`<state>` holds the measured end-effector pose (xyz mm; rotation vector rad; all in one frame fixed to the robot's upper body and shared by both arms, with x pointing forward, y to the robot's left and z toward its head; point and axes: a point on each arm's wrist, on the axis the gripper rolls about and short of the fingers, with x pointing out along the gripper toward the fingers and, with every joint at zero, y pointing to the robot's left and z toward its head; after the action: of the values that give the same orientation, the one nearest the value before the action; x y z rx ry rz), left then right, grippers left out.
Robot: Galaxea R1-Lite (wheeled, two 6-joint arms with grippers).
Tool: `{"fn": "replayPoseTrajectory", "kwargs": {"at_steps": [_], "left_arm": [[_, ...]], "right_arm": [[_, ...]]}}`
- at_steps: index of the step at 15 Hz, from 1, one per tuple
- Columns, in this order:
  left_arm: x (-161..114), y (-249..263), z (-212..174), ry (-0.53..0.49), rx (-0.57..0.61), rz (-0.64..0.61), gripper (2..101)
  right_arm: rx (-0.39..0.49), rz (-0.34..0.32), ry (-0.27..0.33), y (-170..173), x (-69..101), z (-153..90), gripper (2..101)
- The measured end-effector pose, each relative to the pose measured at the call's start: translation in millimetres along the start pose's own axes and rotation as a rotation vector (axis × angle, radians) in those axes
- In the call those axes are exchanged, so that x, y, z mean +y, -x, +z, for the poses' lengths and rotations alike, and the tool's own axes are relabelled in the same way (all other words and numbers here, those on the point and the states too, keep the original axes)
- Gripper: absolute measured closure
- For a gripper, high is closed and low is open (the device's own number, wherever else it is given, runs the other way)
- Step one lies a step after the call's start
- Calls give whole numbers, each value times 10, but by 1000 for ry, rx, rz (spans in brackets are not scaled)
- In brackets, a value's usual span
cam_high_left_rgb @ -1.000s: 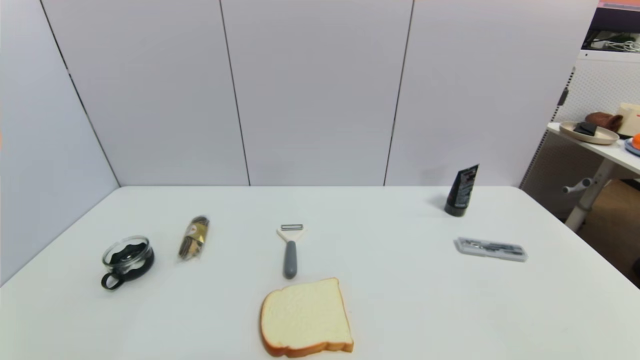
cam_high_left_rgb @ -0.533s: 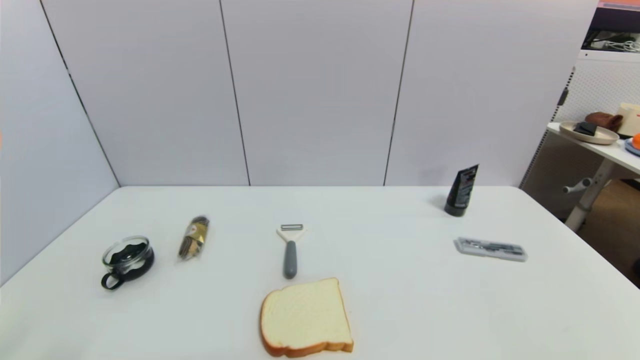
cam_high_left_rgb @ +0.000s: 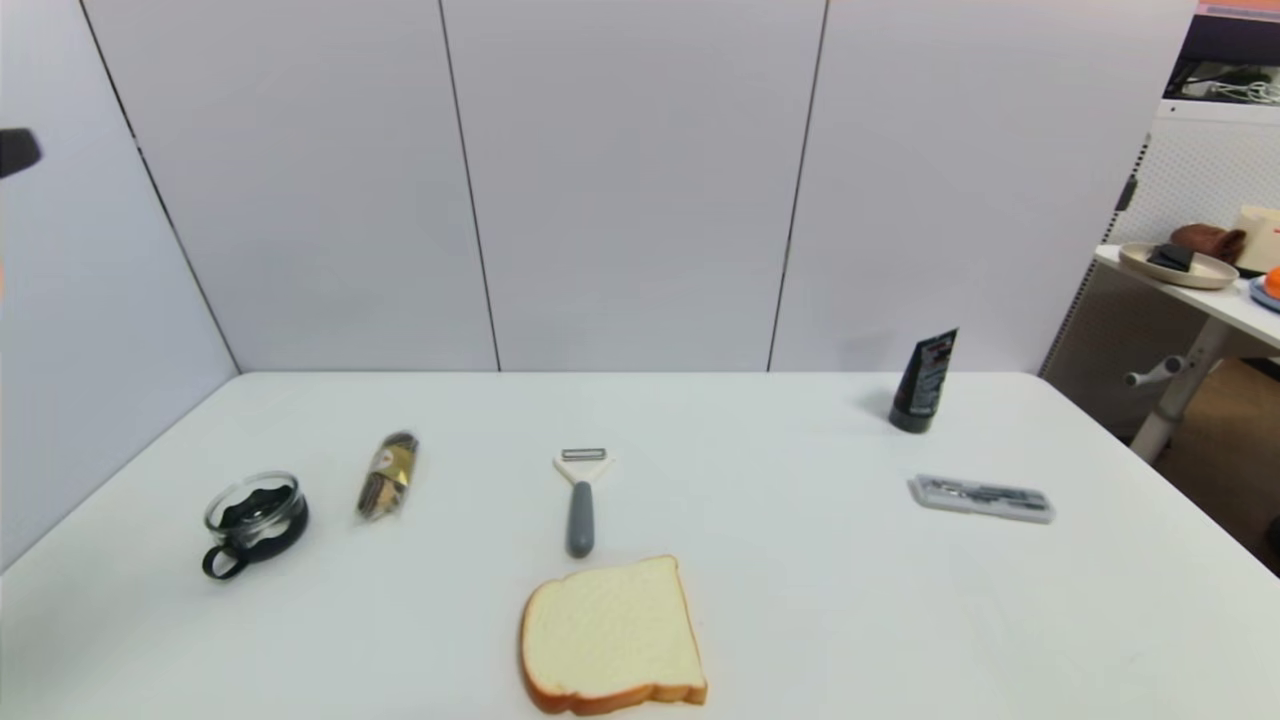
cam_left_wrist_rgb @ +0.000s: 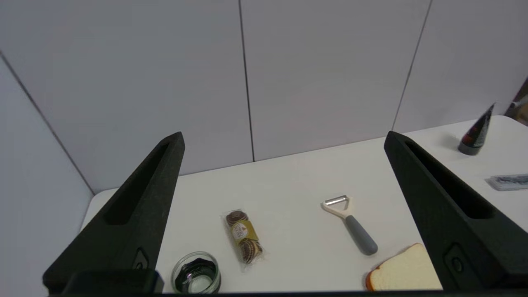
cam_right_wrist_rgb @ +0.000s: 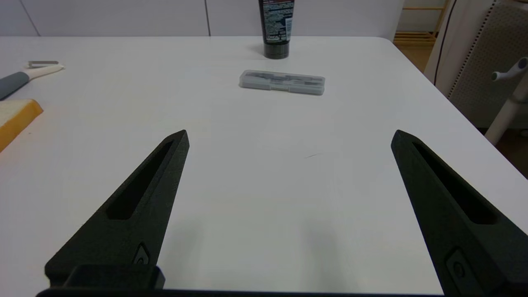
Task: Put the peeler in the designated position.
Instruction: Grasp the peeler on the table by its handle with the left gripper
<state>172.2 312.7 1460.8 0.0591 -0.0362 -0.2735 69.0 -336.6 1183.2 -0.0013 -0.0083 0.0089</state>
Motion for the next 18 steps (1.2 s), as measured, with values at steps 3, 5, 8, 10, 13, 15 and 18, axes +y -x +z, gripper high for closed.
{"fn": "replayPoseTrajectory", "kwargs": {"at_steps": [3, 5, 8, 10, 13, 15, 18], "left_arm": [[-134, -462, 82, -2, 86, -122, 53], [-277, -774, 19, -12, 162, -196, 53], [-507, -1240, -170, -70, 259, -271, 53], [-673, -1553, -362, -87, 334, -310, 53], [-920, -1959, -648, -105, 434, -356, 53], [-1060, -2187, -843, -101, 496, -372, 53], [-1293, -2480, -1161, -23, 615, -374, 53]], "right_arm": [[0, 0, 0, 0, 0, 0, 52], [0, 0, 0, 0, 0, 0, 52], [0, 0, 0, 0, 0, 0, 52], [0, 0, 0, 0, 0, 0, 52], [0, 0, 0, 0, 0, 0, 52], [0, 0, 0, 0, 0, 0, 52], [0, 0, 0, 0, 0, 0, 52]]}}
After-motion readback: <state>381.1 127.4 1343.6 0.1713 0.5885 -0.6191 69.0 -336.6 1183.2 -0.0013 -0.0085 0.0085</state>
